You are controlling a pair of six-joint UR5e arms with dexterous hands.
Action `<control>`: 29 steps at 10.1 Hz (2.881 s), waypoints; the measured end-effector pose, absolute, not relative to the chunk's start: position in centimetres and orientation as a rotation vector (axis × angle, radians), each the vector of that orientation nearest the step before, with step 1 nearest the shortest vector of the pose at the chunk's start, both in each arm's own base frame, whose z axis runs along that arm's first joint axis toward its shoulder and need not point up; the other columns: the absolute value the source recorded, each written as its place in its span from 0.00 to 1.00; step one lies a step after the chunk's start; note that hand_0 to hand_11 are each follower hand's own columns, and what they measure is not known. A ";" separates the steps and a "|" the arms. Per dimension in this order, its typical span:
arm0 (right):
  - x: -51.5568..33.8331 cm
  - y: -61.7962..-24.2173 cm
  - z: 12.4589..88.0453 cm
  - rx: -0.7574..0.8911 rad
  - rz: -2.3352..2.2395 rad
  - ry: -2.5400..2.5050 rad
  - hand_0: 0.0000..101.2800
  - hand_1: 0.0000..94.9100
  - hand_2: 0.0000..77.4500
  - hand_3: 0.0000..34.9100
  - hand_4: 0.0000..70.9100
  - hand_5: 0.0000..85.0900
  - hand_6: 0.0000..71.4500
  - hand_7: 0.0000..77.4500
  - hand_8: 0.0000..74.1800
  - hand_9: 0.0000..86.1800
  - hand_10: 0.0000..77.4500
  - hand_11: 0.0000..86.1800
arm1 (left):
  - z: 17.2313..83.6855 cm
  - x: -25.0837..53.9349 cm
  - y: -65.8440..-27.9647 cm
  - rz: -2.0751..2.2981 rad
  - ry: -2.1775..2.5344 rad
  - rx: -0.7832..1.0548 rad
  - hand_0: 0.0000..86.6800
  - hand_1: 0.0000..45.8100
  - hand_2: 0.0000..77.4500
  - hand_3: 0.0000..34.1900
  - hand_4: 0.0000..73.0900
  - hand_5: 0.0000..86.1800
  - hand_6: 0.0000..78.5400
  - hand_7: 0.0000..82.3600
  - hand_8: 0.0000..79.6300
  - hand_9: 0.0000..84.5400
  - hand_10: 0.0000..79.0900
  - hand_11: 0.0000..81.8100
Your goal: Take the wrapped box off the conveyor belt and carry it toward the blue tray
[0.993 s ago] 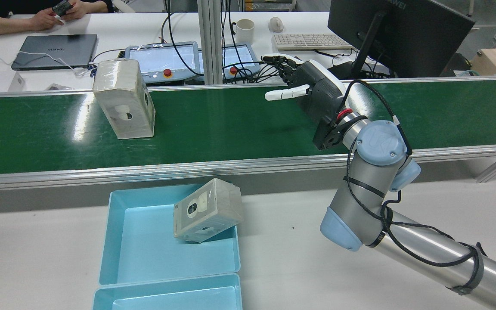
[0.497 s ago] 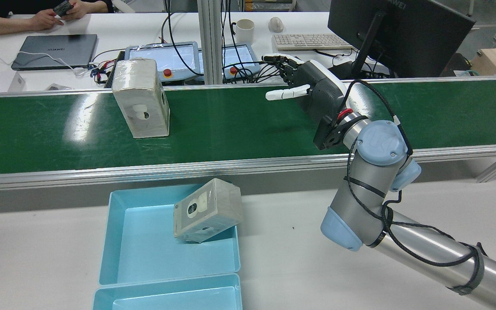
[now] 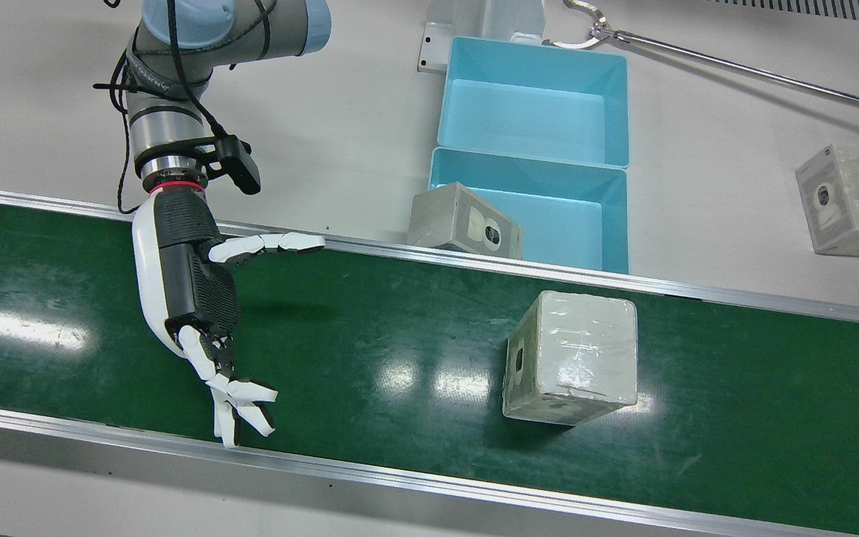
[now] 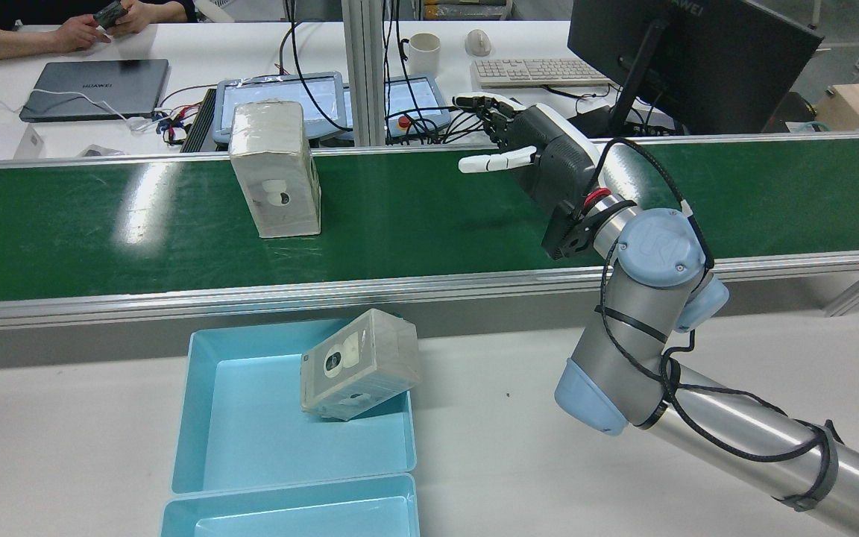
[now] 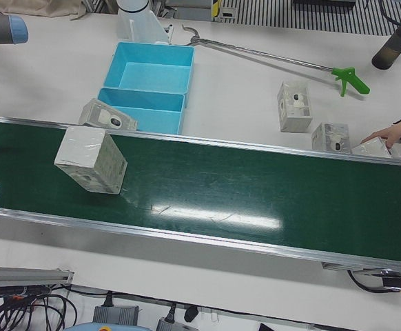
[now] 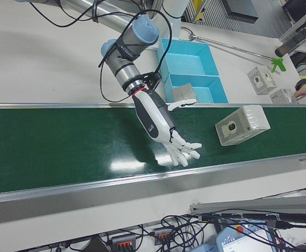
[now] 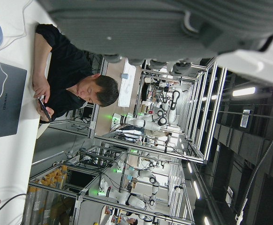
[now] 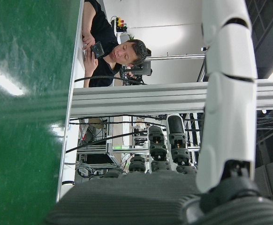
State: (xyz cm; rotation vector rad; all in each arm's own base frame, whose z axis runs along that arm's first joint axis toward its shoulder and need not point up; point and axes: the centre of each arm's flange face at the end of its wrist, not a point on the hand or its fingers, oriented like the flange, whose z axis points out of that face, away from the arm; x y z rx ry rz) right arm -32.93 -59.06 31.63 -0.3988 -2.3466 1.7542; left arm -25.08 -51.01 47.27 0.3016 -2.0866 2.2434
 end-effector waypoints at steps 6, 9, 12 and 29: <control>-33.2 -58.9 31.6 -0.399 1.751 -2.342 0.47 0.16 0.15 0.00 0.15 0.31 0.09 0.09 0.03 0.06 0.00 0.01 | 47.3 -25.1 -51.0 2.243 -2.087 0.302 0.00 0.00 0.01 0.00 0.00 0.01 0.01 0.00 0.01 0.00 0.01 0.01; -34.3 -58.4 31.7 -0.408 1.740 -2.328 0.47 0.17 0.17 0.00 0.15 0.31 0.09 0.09 0.04 0.06 0.00 0.01 | 47.3 -25.1 -51.0 2.243 -2.087 0.302 0.00 0.00 0.01 0.00 0.00 0.01 0.01 0.01 0.01 0.00 0.01 0.01; -35.1 -58.4 32.2 -0.402 1.743 -2.307 0.48 0.18 0.17 0.00 0.15 0.29 0.09 0.09 0.01 0.06 0.00 0.01 | 47.3 -25.1 -51.0 2.243 -2.087 0.302 0.00 0.00 0.01 0.00 0.00 0.01 0.01 0.01 0.01 0.01 0.01 0.01; -36.4 -59.0 32.9 -0.403 1.745 -2.295 0.48 0.18 0.19 0.00 0.12 0.26 0.06 0.07 0.01 0.04 0.00 0.01 | 47.3 -25.1 -51.0 2.243 -2.087 0.302 0.00 0.00 0.01 0.00 0.00 0.01 0.01 0.01 0.01 0.00 0.01 0.01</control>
